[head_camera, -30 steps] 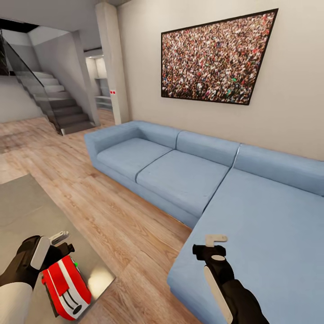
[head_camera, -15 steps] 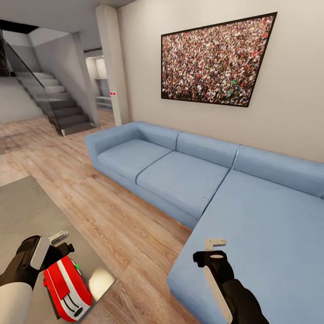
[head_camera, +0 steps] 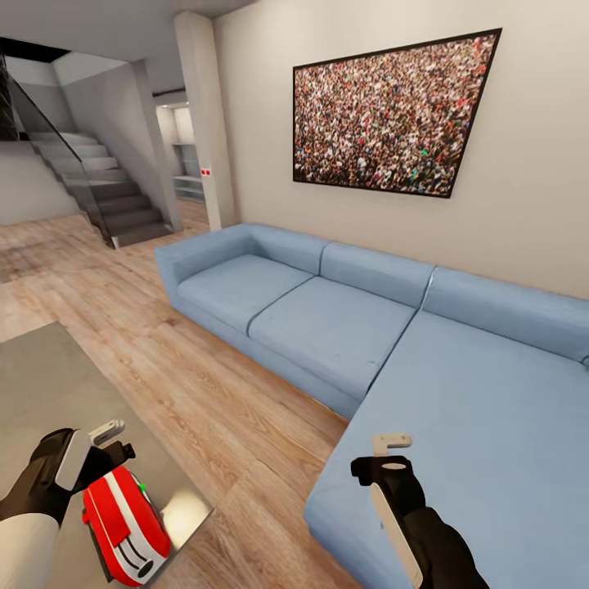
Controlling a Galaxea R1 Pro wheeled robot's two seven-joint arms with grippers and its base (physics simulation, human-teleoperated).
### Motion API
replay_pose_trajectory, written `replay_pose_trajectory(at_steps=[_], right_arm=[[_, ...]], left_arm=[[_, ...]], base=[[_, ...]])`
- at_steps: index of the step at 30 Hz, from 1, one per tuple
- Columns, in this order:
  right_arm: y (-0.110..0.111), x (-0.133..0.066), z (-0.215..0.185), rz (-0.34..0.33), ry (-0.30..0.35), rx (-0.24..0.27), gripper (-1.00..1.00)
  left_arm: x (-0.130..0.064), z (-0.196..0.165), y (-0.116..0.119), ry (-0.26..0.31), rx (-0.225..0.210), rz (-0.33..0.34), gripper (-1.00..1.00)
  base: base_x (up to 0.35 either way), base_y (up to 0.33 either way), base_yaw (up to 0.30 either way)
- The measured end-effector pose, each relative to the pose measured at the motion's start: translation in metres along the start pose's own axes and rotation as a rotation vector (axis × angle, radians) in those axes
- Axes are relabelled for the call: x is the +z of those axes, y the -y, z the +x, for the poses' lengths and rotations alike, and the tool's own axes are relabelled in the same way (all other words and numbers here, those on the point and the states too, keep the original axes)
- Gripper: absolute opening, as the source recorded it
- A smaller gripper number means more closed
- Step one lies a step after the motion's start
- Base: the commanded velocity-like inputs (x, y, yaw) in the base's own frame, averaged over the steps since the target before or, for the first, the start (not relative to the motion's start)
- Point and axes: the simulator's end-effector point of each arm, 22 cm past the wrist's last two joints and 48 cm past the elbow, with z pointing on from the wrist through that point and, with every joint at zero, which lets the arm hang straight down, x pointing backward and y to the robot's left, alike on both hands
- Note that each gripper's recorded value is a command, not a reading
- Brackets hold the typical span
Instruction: Turn on the radio receiver that's on the table in the living room.
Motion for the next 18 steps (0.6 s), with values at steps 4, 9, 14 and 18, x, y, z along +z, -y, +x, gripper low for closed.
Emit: replay_pose_trajectory(at_steps=[4,9,14,18], right_arm=[[0.001,-0.005,-0.003,0.000,0.000,0.000,1.00],[0.002,-0.011,-0.006,0.000,0.000,0.000,1.00],[0.003,-0.016,-0.010,0.000,0.000,0.000,1.00],[0.004,-0.021,-0.012,0.000,0.000,0.000,1.00]], left_arm=[[-0.005,-0.002,-0.001,0.000,0.000,-0.002,1.00],[-0.012,-0.003,-0.001,0.000,0.000,-0.002,1.00],[-0.018,-0.005,0.000,-0.001,0.000,-0.001,1.00],[-0.023,-0.006,0.000,-0.001,0.000,-0.001,1.00]], base=[[0.000,0.000,0.000],[0.000,0.000,0.000],[0.000,0.000,0.000],[0.000,0.000,0.000]])
